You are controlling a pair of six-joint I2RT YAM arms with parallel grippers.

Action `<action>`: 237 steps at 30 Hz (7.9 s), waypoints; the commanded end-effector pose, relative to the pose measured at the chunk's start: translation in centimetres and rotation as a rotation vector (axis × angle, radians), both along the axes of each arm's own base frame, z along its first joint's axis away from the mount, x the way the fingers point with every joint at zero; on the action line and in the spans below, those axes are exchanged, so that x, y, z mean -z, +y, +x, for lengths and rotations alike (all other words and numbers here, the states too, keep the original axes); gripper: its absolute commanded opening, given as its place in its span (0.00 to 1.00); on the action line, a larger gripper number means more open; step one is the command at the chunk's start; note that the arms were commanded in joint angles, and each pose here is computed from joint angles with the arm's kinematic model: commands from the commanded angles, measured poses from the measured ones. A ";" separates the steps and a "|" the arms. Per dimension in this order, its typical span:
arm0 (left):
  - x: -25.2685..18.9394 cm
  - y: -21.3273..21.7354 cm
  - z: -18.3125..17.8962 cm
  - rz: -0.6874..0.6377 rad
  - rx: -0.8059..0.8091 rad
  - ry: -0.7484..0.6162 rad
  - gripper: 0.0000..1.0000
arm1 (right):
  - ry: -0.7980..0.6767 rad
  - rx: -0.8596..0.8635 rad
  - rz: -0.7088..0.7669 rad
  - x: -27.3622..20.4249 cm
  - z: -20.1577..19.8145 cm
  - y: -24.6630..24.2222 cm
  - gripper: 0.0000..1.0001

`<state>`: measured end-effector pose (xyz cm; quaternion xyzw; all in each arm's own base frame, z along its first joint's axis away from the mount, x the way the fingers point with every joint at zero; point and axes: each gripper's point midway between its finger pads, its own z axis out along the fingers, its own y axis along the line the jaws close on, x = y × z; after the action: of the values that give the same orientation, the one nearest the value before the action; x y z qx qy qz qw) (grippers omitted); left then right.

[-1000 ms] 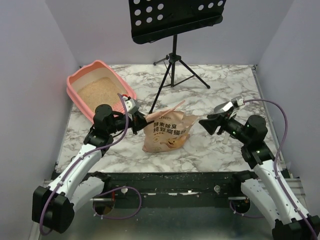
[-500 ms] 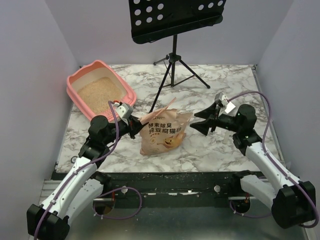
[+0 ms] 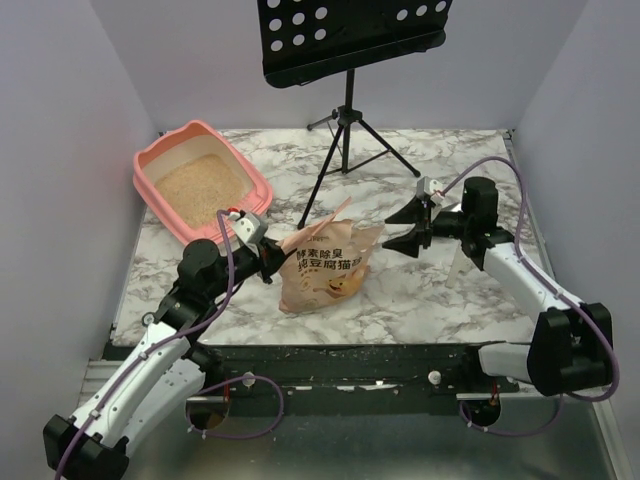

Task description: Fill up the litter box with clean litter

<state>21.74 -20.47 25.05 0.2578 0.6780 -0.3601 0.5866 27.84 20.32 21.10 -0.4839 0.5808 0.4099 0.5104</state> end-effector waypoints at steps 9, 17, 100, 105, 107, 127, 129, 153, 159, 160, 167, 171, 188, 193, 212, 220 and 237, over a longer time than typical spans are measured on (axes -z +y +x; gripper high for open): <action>-2.3 -0.1 -0.3 -0.012 -0.003 -0.069 0.00 | 0.009 -0.177 0.042 1.7 -0.4 0.7 0.72; -1.6 -0.3 -0.1 0.012 0.006 -0.051 0.00 | -0.022 -0.258 0.110 0.7 -0.2 1.3 0.72; 4.8 -2.5 -3.6 -0.075 0.099 0.539 0.00 | 0.866 0.411 0.192 4.5 -7.7 -0.5 0.01; 6.1 -1.4 -4.4 -0.059 0.043 0.614 0.00 | 1.035 0.445 0.208 6.9 -9.9 -1.1 0.01; 6.4 -1.5 -5.4 -0.079 0.070 0.659 0.00 | 1.072 0.459 0.198 7.2 -10.9 -1.3 0.01; 10.7 -1.3 -11.6 -0.121 0.201 1.153 0.00 | 1.320 0.488 0.089 9.2 -18.7 -2.7 0.01; 10.8 -0.9 -11.7 -0.121 0.171 1.165 0.00 | 1.324 0.541 0.054 9.7 -19.1 -3.3 0.01; 13.8 1.8 -12.2 -0.023 0.012 1.230 0.00 | 1.063 0.686 0.006 7.0 -16.3 -5.4 0.31; 13.7 1.6 -11.8 -0.034 0.005 1.228 0.00 | 0.923 0.574 0.072 2.8 -14.6 -4.2 0.44; 13.7 1.6 -11.7 -0.036 0.005 1.231 0.00 | 0.885 0.573 0.086 1.8 -14.3 -4.2 0.44; 13.8 1.5 -11.3 -0.039 -0.010 1.245 0.00 | 0.797 0.387 0.063 -0.9 -13.4 -1.5 0.44; 13.9 1.5 -11.3 -0.042 -0.014 1.253 0.00 | 0.765 0.297 0.006 -0.8 -13.2 1.9 0.44; 14.2 1.8 -11.1 -0.039 -0.040 1.259 0.00 | 0.408 0.021 -0.490 1.7 -19.0 6.9 0.47; 14.1 1.7 -11.1 -0.044 -0.035 1.258 0.00 | 0.308 -0.002 -0.582 2.8 -21.4 6.2 0.50; 13.7 1.7 -10.9 -0.065 -0.020 1.247 0.00 | 0.061 0.104 -0.785 6.2 -20.2 6.6 0.60; 13.2 1.6 -10.2 -0.083 -0.025 1.232 0.00 | 0.094 0.086 -0.856 9.0 -20.7 6.3 0.56; 9.9 0.8 -6.5 -0.081 0.011 1.048 0.05 | 0.119 0.169 -0.916 9.9 -18.9 4.8 0.01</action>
<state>11.74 -19.72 12.76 -0.0088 0.8703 -0.4837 0.0927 8.05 26.26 10.63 -0.6005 0.7534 0.1070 0.2457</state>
